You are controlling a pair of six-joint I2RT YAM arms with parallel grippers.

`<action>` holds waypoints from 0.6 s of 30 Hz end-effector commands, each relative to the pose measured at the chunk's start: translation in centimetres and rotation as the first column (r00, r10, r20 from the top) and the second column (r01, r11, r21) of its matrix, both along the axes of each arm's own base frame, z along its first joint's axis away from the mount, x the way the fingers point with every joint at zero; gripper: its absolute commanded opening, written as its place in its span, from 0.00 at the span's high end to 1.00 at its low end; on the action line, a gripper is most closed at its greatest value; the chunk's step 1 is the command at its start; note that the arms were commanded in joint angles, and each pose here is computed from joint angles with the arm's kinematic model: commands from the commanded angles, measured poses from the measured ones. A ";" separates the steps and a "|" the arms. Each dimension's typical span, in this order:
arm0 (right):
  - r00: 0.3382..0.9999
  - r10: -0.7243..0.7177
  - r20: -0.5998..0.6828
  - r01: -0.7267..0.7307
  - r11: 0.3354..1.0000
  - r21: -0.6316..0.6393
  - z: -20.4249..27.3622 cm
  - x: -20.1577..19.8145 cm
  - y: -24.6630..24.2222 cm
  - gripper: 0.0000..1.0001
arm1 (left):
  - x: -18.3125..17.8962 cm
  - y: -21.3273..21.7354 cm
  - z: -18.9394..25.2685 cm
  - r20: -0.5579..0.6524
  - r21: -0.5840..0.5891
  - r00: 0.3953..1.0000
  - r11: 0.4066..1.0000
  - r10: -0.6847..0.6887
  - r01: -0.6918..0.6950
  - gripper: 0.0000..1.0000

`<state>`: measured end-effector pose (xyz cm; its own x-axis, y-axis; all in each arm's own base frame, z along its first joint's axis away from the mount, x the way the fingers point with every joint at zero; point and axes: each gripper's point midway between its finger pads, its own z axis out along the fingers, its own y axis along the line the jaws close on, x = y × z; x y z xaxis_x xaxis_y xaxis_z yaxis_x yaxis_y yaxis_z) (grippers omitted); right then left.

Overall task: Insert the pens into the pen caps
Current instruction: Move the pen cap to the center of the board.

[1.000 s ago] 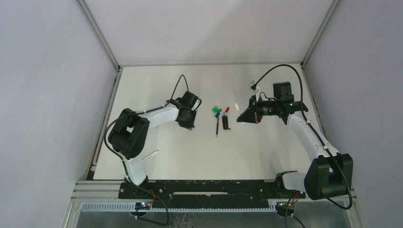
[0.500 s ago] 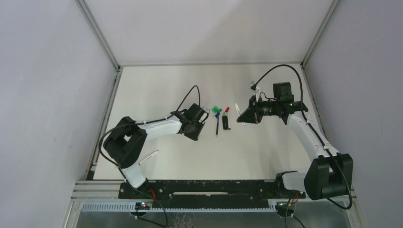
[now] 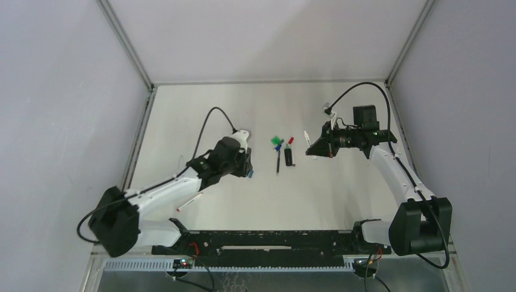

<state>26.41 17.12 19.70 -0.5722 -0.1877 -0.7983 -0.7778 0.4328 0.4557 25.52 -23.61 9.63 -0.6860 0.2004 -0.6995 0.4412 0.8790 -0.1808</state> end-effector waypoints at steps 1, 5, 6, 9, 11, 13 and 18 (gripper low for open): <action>0.998 0.005 0.062 -0.006 1.000 0.005 1.5 0.6 -0.2 0.95 | -0.4 -0.6 2.8 0.085 -0.197 0.995 0.980 0.058 -0.040 0.64; 0.998 0.002 0.060 -0.002 1.000 0.005 1.4 0.7 -0.3 0.95 | -0.9 -0.2 4.4 0.120 -0.281 0.988 0.958 0.094 -0.057 0.65; 0.998 0.001 0.058 -0.001 1.000 0.006 1.4 0.7 -0.3 0.95 | -1.0 -0.1 4.7 0.122 -0.297 0.987 0.953 0.103 -0.063 0.67; 0.999 0.004 0.054 -0.004 1.000 0.009 1.3 0.7 -0.3 0.95 | -1.5 -0.1 4.0 0.083 -0.334 0.989 0.938 0.126 -0.091 0.78; 0.999 0.005 0.054 -0.006 1.000 0.009 1.3 0.7 -0.3 0.95 | -1.6 -0.6 3.3 0.056 -0.367 0.990 0.925 0.132 -0.102 0.84; 0.999 0.003 0.053 -0.004 1.000 0.008 1.3 0.7 -0.3 0.95 | -1.8 -0.8 1.7 0.016 -0.360 0.992 0.926 0.129 -0.114 0.88; 0.999 0.002 0.046 -0.003 1.000 0.008 1.1 0.8 -0.3 0.95 | -2.1 -2.0 -1.0 -0.068 -0.325 0.994 0.940 0.089 -0.106 0.93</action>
<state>26.63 16.76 19.69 -0.5738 -0.1808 -0.7988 -0.7728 0.4425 0.4549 23.56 -23.95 9.27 -0.6963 -0.0893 -0.7122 0.3325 0.8392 -0.4303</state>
